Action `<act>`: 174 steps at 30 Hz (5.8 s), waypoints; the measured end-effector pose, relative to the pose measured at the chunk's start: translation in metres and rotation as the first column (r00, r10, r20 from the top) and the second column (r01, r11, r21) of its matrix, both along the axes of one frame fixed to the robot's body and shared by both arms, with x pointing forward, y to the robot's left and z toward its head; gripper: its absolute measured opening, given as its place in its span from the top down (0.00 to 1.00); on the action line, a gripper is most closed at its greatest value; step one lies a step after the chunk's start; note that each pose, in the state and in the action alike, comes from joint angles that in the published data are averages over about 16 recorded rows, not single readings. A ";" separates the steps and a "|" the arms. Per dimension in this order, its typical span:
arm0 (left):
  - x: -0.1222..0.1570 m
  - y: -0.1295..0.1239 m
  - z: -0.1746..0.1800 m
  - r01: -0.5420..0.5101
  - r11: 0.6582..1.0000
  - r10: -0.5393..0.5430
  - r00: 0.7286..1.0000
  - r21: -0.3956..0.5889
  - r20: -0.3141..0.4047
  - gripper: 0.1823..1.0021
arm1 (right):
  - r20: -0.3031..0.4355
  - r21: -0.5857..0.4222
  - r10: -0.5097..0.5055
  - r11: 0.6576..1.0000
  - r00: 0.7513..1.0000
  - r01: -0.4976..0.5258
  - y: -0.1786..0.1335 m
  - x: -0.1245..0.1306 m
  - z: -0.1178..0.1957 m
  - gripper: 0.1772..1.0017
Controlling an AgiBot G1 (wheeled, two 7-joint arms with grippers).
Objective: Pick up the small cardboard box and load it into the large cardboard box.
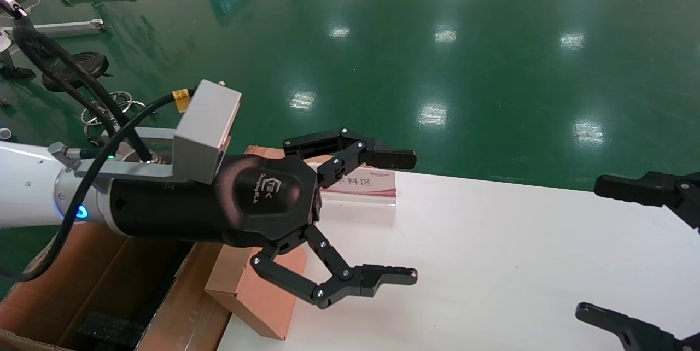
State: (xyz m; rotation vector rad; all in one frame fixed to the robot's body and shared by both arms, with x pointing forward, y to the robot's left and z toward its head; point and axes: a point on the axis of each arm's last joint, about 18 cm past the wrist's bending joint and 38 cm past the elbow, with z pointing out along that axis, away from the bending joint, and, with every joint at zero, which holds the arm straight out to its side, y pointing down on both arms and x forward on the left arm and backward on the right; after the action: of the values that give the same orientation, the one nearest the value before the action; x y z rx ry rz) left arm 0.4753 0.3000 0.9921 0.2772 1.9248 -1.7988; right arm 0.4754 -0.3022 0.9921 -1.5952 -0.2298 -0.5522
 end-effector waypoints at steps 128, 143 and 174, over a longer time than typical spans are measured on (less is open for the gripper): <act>0.063 0.067 -0.005 -0.617 0.291 0.867 -0.153 0.731 -0.474 0.00 | 0.000 0.000 0.000 1.000 1.000 0.000 0.000 0.000 0.000 0.00; 0.060 0.069 -0.014 -0.598 0.296 0.857 -0.179 0.745 -0.484 0.00 | 0.000 0.000 0.000 1.000 1.000 0.000 0.000 0.000 0.000 0.00; 0.060 0.069 -0.014 -0.599 0.302 0.853 -0.178 0.742 -0.490 0.06 | 0.000 0.001 0.000 1.000 1.000 0.000 0.000 0.000 0.000 0.05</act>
State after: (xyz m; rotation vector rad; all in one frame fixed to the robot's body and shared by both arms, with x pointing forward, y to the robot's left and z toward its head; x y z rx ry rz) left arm 0.5350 0.3686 0.9784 -1.8387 2.0167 -0.6727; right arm 0.4755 -0.3023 0.9921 -1.5948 -0.2292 -0.5521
